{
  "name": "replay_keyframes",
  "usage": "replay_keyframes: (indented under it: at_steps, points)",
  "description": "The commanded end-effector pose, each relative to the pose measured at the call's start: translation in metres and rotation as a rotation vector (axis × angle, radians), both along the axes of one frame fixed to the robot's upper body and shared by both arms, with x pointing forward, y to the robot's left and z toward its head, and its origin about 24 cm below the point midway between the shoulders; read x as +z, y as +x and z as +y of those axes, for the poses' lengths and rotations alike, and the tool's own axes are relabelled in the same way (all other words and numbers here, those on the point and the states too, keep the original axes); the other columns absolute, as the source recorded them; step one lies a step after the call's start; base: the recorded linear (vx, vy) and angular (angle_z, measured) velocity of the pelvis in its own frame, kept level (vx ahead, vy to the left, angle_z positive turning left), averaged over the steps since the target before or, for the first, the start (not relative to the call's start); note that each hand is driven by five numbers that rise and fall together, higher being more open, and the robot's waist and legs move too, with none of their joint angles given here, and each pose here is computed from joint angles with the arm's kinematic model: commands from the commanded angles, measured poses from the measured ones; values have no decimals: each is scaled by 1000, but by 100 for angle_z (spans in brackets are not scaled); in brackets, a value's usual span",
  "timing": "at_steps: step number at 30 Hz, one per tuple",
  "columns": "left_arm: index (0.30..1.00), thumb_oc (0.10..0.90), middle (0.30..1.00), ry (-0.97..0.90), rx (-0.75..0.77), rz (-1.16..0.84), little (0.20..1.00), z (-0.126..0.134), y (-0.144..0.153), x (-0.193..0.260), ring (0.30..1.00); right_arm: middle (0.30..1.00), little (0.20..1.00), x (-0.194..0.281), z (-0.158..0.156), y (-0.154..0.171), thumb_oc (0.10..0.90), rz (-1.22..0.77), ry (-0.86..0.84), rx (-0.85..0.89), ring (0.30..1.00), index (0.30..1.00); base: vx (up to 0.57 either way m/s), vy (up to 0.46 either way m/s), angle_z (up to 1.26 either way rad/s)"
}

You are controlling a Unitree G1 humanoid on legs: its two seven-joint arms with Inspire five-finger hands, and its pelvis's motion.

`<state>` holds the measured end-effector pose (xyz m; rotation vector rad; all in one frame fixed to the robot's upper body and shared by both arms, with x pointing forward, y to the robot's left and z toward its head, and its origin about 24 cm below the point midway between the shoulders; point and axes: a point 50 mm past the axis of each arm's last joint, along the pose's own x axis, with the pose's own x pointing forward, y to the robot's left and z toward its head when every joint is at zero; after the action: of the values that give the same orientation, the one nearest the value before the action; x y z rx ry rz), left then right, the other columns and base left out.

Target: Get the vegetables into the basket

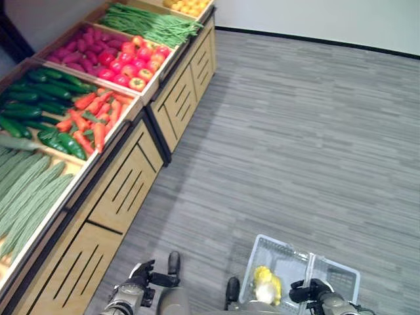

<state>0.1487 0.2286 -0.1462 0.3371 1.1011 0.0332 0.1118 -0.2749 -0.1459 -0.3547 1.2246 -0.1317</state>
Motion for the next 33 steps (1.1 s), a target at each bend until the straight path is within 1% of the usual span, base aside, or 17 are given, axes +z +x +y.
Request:
replay_keyframes:
  at_steps: [1, 2, 3, 7, 12, 17, 18, 23, 30, 33]
  points:
    - [1000, 900, 1000, 108, -33, 158, 1000, 27, -40, -7, 1000, 300, 300, -3, -10, -28, 400, 72, -30, 12, 300, 300, 76, 132, -93]
    - [1000, 900, 1000, 109, -33, 158, 1000, 27, -40, -7, 1000, 300, 300, -3, -10, -28, 400, 72, -30, 13, 300, 300, 74, 223, -72]
    - [1000, 900, 1000, 119, -39, 150, 1000, 30, -37, -5, 1000, 300, 300, -2, -4, -16, 400, 44, -22, 40, 300, 300, 63, 229, -55]
    - [1000, 900, 1000, 143, -5, 105, 1000, 39, -27, 1, 1000, 300, 300, -1, 10, 5, 400, -7, 4, 78, 300, 300, 36, 209, -65]
    - [1000, 900, 1000, 152, 0, 98, 1000, 44, -25, 3, 1000, 300, 300, 0, 20, 16, 400, -33, 21, 98, 300, 300, 24, 111, -44]
    - [1000, 900, 1000, 165, -15, 130, 1000, 47, -31, 2, 1000, 300, 300, -1, 16, 11, 400, -26, 19, 62, 300, 300, 76, 142, -23]
    - [1000, 900, 1000, 158, -21, 128, 1000, 46, -30, 2, 1000, 300, 300, 0, 9, 9, 400, -29, 9, 11, 300, 300, 102, 229, -9]
    - [1000, 900, 1000, 170, -32, 116, 1000, 47, -24, 4, 1000, 300, 300, 2, 7, 13, 400, -62, 18, -38, 300, 300, 242, 81, 8]
    - [1000, 900, 1000, 162, -29, 130, 1000, 44, -28, 2, 1000, 300, 300, 1, 6, 8, 400, -54, 23, -36, 300, 300, 263, -20, 55]
    - [1000, 900, 1000, 148, -28, 152, 1000, 40, -35, -2, 1000, 300, 300, 0, 5, 3, 400, -39, 19, -23, 300, 300, 245, -94, 31]
